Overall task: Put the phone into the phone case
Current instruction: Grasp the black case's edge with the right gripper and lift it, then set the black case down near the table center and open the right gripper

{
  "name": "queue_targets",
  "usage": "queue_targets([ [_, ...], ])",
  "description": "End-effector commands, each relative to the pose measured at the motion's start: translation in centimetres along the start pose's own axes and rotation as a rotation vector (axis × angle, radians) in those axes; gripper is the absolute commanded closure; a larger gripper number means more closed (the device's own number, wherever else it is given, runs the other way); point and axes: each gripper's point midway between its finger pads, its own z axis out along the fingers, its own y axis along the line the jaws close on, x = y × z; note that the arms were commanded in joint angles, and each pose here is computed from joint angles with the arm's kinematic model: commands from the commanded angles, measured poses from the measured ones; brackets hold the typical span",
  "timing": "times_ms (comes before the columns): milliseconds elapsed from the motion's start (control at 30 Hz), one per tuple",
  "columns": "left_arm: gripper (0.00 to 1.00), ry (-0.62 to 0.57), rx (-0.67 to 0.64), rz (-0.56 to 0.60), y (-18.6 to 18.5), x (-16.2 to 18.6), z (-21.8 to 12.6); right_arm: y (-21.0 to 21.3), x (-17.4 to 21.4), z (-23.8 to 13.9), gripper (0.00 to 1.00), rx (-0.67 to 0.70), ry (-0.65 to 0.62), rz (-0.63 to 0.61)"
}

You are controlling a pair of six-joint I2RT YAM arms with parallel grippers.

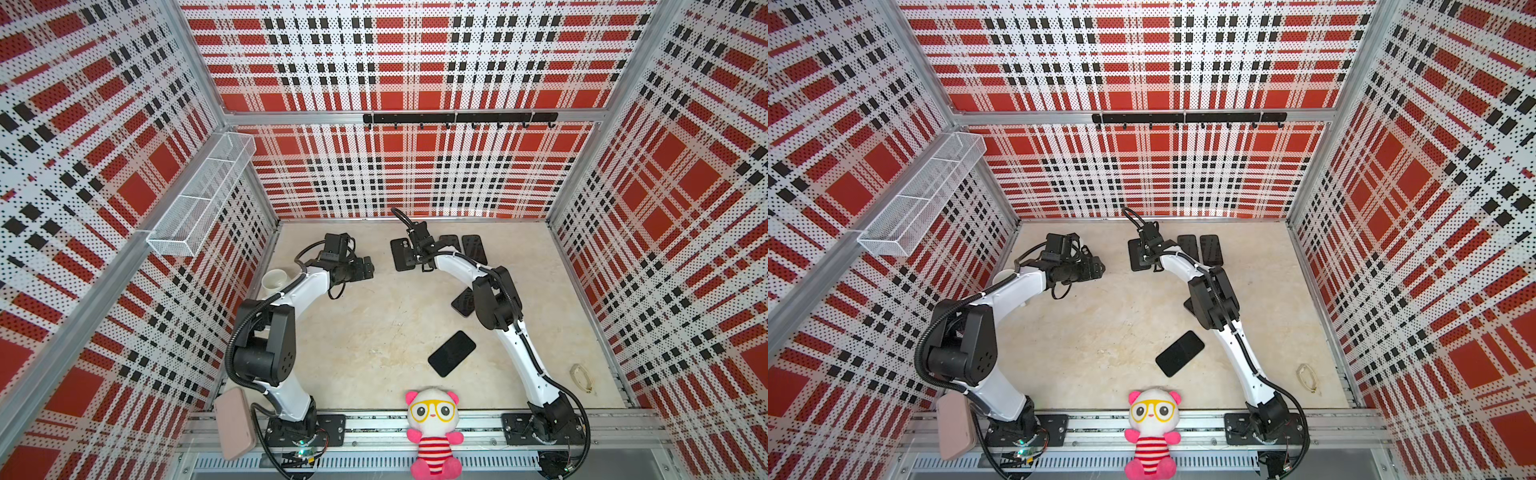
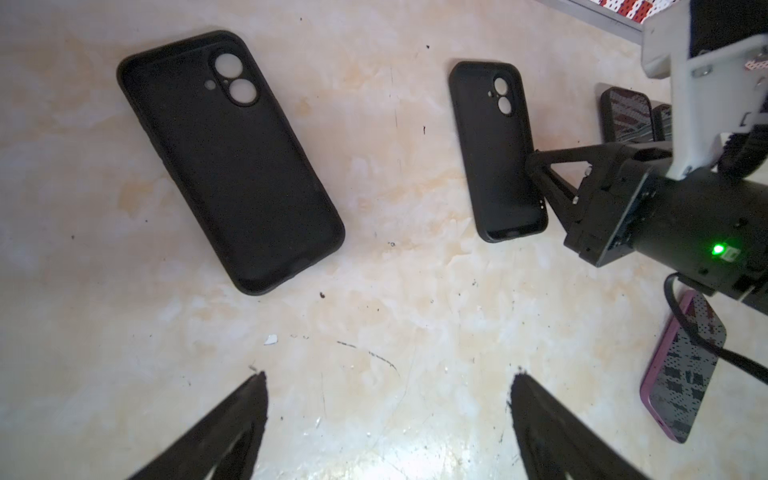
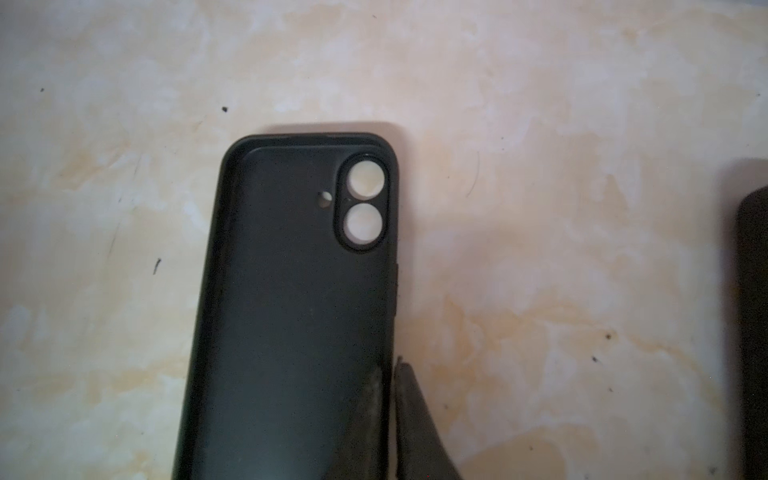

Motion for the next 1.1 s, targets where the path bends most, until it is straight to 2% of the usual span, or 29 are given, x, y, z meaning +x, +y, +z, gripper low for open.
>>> queue_targets([
  [0,0.06,-0.048,0.019,0.012,-0.5,-1.7,-1.5,-0.5,1.0,-1.0,1.00,0.037,0.042,-0.051],
  [133,0.04,-0.053,0.018,0.008,-0.3,-1.9,-1.7,-0.8,-0.7,-4.4,1.00,0.040,0.014,-0.108],
  [233,0.00,-0.063,0.018,0.004,-0.2,-2.2,-2.0,-1.1,-1.5,-7.6,1.00,0.033,-0.008,-0.194],
  [267,0.02,-0.065,0.019,0.004,-0.2,-2.3,-2.1,-1.2,-1.5,-8.5,1.00,0.027,-0.014,-0.223],
  [367,0.02,-0.071,0.018,0.001,0.0,-2.4,-2.3,-1.4,-1.4,-11.6,1.00,-0.016,-0.035,-0.350],
  [500,0.02,-0.073,0.018,0.001,0.0,-2.5,-2.3,-1.2,-0.2,-15.5,1.00,-0.084,-0.050,-0.578],
  [633,0.02,-0.077,0.018,0.003,0.0,-2.6,-2.5,-0.6,2.2,-18.7,1.00,-0.194,-0.039,-0.775],
  [767,0.02,-0.080,0.019,0.002,0.1,-2.7,-2.6,-0.8,4.0,-20.2,1.00,-0.287,-0.034,-0.905],
  [933,0.02,-0.081,0.017,0.006,0.1,-2.7,-2.6,0.4,7.0,-20.2,1.00,-0.455,-0.066,-1.128],
  [1067,0.02,-0.078,0.013,0.007,0.3,-2.6,-2.5,1.3,9.0,-19.2,1.00,-0.568,-0.031,-1.204],
])
